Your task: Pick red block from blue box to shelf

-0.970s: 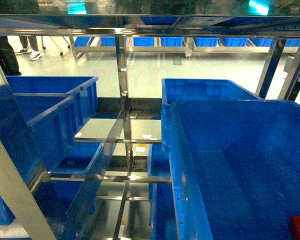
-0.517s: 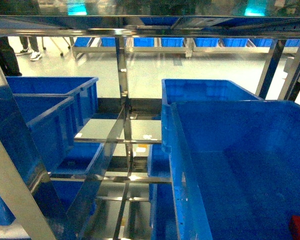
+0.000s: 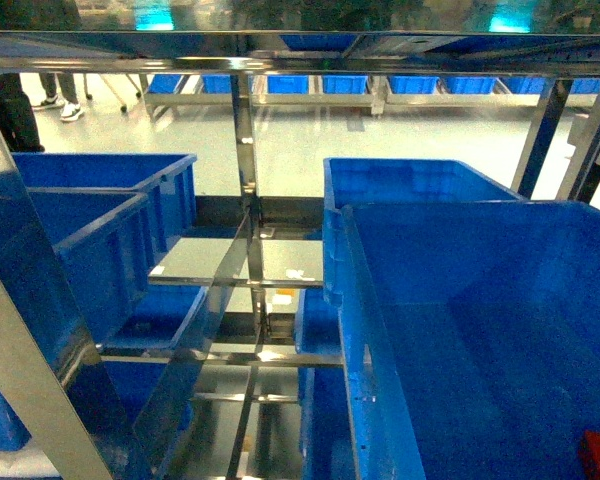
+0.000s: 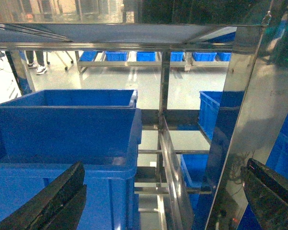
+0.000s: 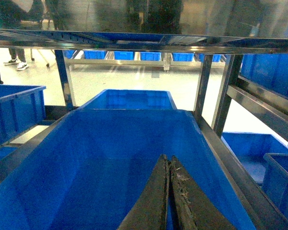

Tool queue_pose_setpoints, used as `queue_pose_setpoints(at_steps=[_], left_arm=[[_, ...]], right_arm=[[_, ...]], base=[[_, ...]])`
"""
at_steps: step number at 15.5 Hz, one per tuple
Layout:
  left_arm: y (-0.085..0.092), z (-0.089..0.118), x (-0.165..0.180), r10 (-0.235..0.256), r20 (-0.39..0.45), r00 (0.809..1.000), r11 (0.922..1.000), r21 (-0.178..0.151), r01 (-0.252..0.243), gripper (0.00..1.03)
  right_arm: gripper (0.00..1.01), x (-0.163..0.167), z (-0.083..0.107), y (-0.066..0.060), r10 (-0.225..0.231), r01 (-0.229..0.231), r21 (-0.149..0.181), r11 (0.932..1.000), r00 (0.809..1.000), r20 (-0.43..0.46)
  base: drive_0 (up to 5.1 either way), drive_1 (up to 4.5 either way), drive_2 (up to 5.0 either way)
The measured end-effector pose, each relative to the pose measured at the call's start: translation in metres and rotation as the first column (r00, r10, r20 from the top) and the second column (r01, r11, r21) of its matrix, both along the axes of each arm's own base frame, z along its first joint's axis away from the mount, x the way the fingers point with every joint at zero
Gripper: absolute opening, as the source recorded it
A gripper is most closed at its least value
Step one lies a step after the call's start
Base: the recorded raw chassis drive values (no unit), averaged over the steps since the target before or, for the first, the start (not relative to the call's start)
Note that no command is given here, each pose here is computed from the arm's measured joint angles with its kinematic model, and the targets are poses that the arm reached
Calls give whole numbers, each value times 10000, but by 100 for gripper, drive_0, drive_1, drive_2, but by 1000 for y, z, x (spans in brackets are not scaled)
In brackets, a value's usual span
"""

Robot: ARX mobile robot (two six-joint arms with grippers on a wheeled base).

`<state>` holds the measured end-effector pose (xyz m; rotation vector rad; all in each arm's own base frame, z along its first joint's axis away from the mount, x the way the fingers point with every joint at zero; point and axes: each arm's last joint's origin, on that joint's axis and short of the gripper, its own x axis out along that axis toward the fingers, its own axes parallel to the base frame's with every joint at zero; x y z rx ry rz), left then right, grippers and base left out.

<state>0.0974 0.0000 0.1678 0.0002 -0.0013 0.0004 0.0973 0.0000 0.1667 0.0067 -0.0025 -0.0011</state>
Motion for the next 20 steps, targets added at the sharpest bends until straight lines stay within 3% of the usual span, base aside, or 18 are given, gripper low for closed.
queue_pose_setpoints(at_steps=[1, 9, 20], left_arm=[[0, 0, 0, 0, 0, 10000, 10000, 0, 0, 98], [0, 0, 0, 0, 0, 10000, 10000, 0, 0, 98], [0, 0, 0, -4, 0, 10000, 10000, 0, 4, 98]], right_arm=[[4, 0, 0, 0, 0, 0, -4, 10000, 10000, 0], [100, 0, 0, 0, -4, 4, 0, 10000, 10000, 0], [98, 0, 0, 0, 0, 0, 0, 10000, 10000, 0]], base=[[0, 0, 0], [0, 0, 0], [0, 0, 0]])
